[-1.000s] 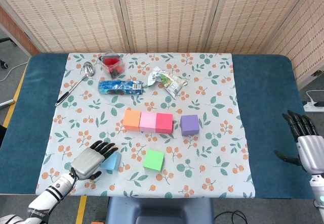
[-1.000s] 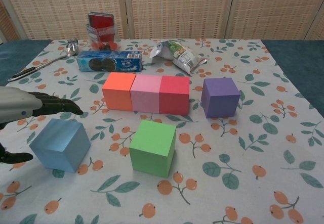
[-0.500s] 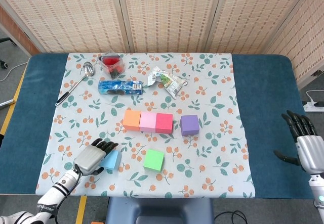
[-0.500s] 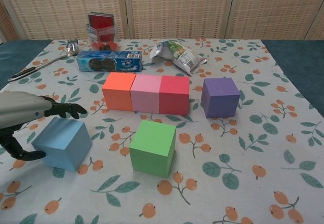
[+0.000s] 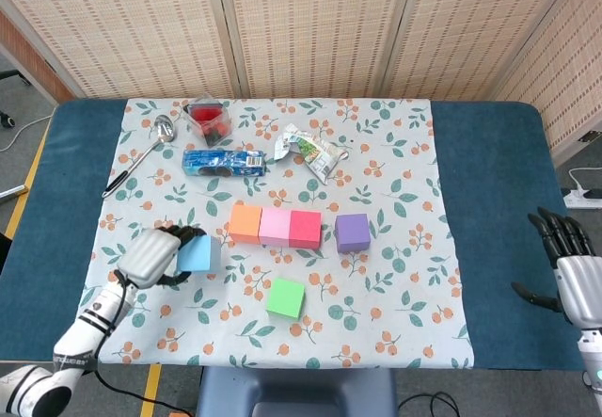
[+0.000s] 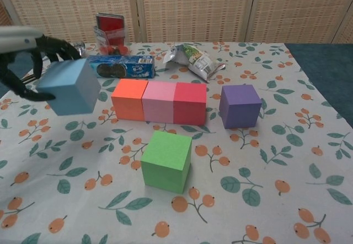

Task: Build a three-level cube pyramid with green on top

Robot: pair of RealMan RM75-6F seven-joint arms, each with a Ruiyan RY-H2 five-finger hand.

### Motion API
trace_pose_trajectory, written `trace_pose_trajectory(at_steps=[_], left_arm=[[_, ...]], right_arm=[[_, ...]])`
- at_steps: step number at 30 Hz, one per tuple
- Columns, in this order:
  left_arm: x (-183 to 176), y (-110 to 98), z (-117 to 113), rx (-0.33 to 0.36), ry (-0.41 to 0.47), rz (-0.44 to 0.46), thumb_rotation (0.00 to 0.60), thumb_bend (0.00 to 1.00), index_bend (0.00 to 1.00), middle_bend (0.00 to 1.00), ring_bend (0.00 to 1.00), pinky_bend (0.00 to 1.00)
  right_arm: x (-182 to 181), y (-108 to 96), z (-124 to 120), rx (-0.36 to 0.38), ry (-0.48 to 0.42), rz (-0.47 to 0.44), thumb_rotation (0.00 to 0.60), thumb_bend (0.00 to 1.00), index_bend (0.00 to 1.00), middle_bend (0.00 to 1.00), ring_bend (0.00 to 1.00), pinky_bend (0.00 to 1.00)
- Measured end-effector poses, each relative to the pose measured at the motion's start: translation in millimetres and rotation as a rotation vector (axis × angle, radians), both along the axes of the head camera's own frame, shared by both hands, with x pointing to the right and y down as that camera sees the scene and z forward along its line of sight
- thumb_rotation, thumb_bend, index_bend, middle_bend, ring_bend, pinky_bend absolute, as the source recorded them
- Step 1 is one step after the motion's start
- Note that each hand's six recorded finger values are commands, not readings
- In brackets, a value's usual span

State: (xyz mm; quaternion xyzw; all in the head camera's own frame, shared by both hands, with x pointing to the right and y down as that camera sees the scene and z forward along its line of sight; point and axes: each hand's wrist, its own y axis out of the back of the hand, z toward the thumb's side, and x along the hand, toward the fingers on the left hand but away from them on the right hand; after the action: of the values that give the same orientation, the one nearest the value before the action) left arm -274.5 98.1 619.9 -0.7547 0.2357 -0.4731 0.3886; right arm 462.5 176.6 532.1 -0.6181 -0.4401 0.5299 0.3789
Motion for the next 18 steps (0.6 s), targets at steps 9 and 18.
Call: trace_pose_trajectory(at_steps=[9, 18], left_arm=[[46, -68, -31, 0.007, 0.074, 0.051, 0.6, 0.31, 0.42, 0.51, 0.53, 0.41], [98, -87, -11, -0.045, 0.009, 0.113, 0.6, 0.31, 0.39, 0.51, 0.52, 0.4]], right_arm=[[-4, 3, 1, -0.001, -0.001, -0.002, 0.6, 0.0, 0.0, 0.0, 0.0, 0.0], [-3, 5, -1, -0.004, 0.004, 0.005, 0.6, 0.0, 0.0, 0.0, 0.0, 0.0]])
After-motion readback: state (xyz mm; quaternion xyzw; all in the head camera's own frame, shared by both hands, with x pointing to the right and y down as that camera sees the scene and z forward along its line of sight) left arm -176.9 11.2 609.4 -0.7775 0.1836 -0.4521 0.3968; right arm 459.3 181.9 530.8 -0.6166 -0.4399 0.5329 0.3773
